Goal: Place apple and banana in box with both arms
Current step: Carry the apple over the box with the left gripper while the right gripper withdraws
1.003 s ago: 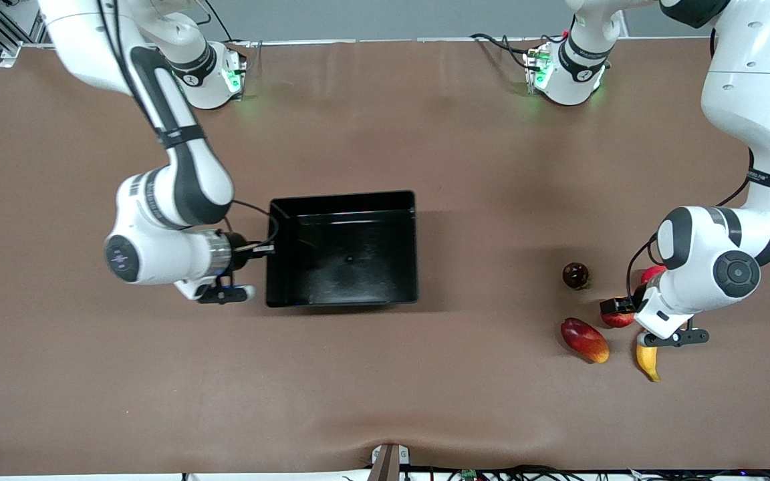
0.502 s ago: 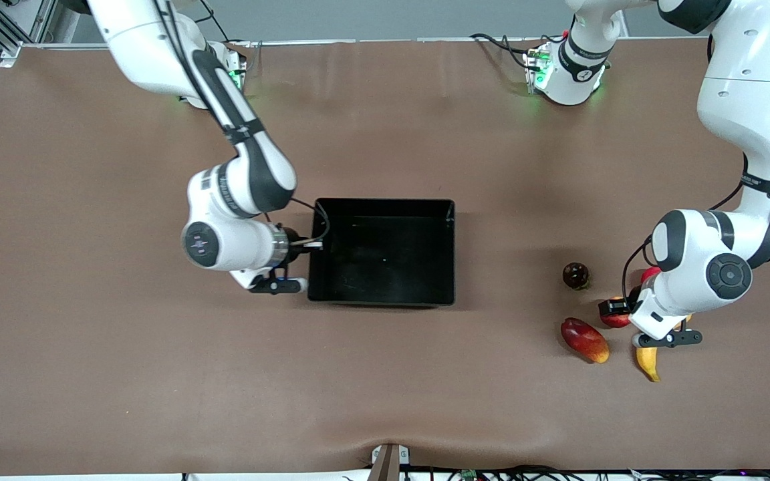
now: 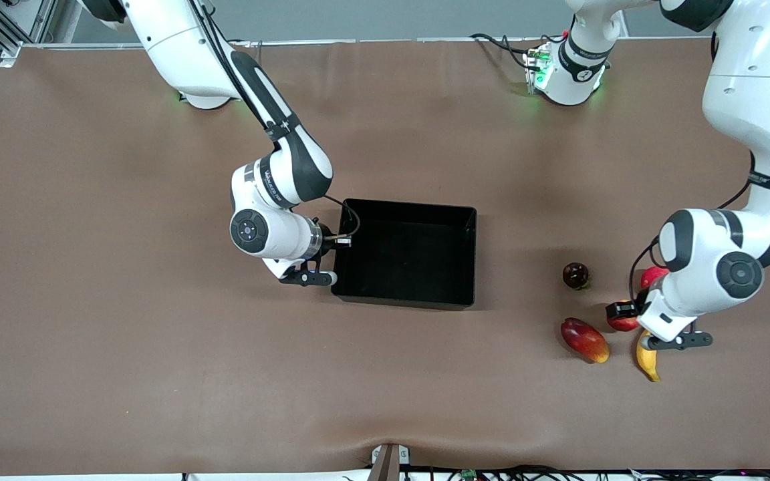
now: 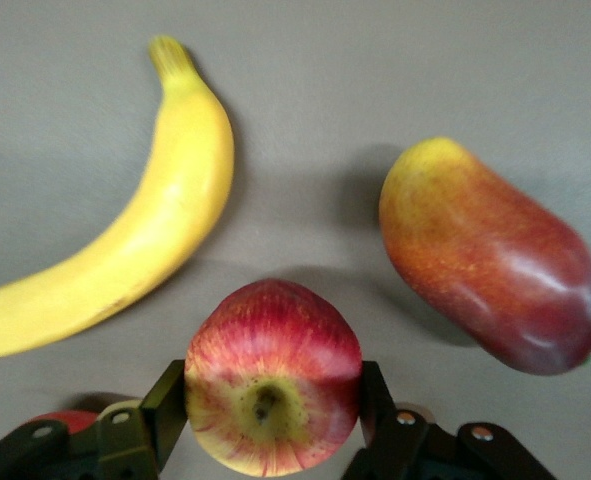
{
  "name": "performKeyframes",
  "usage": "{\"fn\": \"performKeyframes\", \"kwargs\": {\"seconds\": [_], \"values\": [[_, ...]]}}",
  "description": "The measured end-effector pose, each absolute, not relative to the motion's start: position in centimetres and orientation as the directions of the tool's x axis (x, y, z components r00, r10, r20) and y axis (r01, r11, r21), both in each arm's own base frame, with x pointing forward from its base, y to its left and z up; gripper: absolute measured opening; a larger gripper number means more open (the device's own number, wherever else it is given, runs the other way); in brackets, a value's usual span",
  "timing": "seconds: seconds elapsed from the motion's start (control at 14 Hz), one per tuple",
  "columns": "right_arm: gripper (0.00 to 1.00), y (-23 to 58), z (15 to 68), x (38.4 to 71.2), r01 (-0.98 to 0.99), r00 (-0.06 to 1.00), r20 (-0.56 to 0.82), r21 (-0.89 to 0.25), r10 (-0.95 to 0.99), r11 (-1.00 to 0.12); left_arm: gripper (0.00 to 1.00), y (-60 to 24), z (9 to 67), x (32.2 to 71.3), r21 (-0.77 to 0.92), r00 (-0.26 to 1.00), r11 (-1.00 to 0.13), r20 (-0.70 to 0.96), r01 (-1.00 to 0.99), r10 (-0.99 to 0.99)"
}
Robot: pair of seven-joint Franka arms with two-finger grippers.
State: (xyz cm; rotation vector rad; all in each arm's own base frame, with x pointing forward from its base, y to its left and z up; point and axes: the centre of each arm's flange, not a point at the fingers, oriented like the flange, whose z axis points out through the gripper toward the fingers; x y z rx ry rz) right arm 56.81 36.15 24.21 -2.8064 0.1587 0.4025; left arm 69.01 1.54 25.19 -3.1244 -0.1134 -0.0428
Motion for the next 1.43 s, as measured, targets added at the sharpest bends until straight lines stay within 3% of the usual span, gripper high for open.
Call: {"fn": "performKeyframes", "kwargs": {"seconds": [0.29,0.5,0.57,1.0,1.43], "values": [[0.64,35.6,25.7,57.8,-0.155,0.958,-0.276,-0.286,-0.074,-0.946,0.72,-2.5,34.1,67.9,-0.02,0.999,-0.999,0.007,0.032,0.032],[0.96,32.8,31.0,59.4,-0.141,0.956,-0.287,-0.275,-0.059,-0.951,0.72,-10.1,38.8,65.5,-0.004,0.997,-0.997,-0.038,0.072,0.072],[1.0,31.2,33.5,60.0,-0.126,0.958,-0.283,-0.257,-0.05,-0.958,0.72,-13.6,39.7,64.4,0.006,0.995,-0.996,-0.05,0.086,0.085],[1.0,18.6,44.2,62.9,-0.18,0.967,-0.216,-0.186,-0.139,-0.966,0.72,-29.5,40.3,57.8,0.039,0.995,-0.999,-0.094,0.038,0.034],[1.0,9.1,52.2,63.8,-0.23,0.958,-0.194,-0.072,-0.213,-0.97,0.72,-38.5,34.5,53.0,-0.017,0.988,-0.996,-0.127,-0.087,-0.085]]}}
